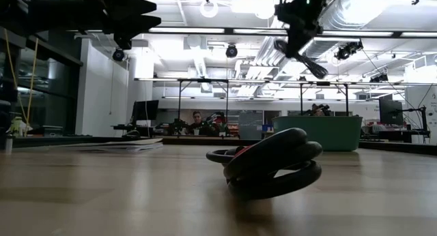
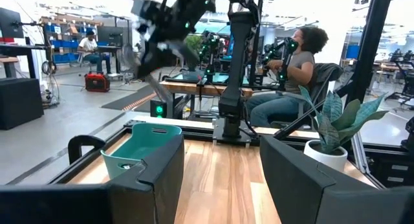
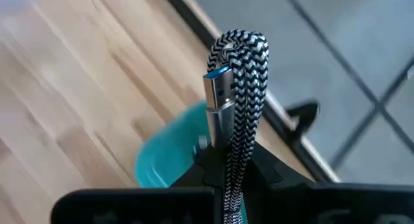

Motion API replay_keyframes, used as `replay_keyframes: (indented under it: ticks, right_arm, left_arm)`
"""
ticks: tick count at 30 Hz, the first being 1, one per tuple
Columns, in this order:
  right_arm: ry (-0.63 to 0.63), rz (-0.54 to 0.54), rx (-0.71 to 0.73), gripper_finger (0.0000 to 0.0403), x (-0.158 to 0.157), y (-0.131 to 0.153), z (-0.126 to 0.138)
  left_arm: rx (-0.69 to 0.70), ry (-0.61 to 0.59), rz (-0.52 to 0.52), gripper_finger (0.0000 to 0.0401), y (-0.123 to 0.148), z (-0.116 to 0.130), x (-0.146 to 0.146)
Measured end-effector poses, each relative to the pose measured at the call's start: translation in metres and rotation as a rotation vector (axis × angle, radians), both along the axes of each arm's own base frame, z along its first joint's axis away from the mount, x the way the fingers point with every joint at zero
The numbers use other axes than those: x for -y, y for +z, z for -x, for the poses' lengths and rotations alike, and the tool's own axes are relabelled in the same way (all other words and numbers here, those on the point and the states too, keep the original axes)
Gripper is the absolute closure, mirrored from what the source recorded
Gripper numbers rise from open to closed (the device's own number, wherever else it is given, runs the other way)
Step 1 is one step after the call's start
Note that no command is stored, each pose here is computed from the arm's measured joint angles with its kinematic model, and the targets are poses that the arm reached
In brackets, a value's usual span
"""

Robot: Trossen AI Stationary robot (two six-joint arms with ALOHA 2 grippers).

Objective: Pick and place USB-C Cables
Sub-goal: Put the white charger cable into the green bin

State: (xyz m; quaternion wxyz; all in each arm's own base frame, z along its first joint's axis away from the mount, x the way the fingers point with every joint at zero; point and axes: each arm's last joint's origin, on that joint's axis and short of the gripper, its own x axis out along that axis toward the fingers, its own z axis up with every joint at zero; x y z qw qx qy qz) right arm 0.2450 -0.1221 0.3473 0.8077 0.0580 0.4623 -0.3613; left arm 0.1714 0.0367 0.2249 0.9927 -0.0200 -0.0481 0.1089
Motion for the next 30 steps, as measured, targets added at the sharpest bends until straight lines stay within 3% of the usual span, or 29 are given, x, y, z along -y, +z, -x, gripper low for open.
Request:
replay_keyframes:
  ticks: [8,19,24,30]
  right_arm:
    - [-0.061,-0.084,-0.159,0.0396,0.019,-0.031,-0.010]
    - [-0.053,-0.189,-0.328,0.0396,0.042,-0.077,-0.025]
    - [-0.058,-0.241,-0.411,0.0396,0.042,-0.108,-0.003]
    - [-0.075,-0.214,-0.291,0.0396,0.038,-0.114,0.020]
  left_arm:
    - [0.001,-0.001,0.003,0.0219,0.000,0.000,0.000]
    - [-0.004,-0.003,0.028,0.0219,-0.001,0.000,0.000]
    - [-0.016,-0.003,0.031,0.0219,-0.002,0.000,0.000]
    - [0.000,-0.003,0.027,0.0219,0.000,0.000,0.000]
